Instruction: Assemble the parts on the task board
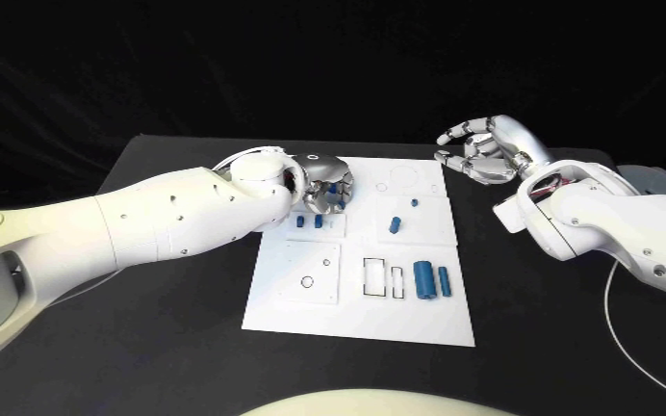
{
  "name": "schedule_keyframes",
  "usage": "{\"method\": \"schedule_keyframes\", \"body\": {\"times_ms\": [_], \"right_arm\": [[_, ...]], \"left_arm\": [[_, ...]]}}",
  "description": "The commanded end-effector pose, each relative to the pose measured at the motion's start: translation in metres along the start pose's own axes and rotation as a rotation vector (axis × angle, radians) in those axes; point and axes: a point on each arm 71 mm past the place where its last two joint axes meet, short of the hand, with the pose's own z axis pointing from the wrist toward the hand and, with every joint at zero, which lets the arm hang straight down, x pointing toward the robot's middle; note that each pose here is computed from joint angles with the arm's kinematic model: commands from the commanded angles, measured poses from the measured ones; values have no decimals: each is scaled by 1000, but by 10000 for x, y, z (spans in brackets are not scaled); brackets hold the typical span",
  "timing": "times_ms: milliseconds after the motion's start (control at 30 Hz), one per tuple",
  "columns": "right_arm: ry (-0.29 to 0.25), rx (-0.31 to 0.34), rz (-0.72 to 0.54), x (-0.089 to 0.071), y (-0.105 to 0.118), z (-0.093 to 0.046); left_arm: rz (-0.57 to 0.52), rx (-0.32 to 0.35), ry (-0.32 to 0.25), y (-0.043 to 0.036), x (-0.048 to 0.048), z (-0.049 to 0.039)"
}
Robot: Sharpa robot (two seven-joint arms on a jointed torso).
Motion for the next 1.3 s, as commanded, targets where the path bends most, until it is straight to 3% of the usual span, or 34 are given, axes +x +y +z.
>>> {"method": "schedule_keyframes", "body": {"times_ms": [33,800,1300], "right_arm": [[13,-11,-1,15,11,-2],[15,-13,0,20,17,-3],[14,-14,0,19,17,-5]], "left_arm": [[3,-5,13,-11,30,12],[-8,-19,43,-2,119,66],[-42,-6,-21,21,127,16]]}}
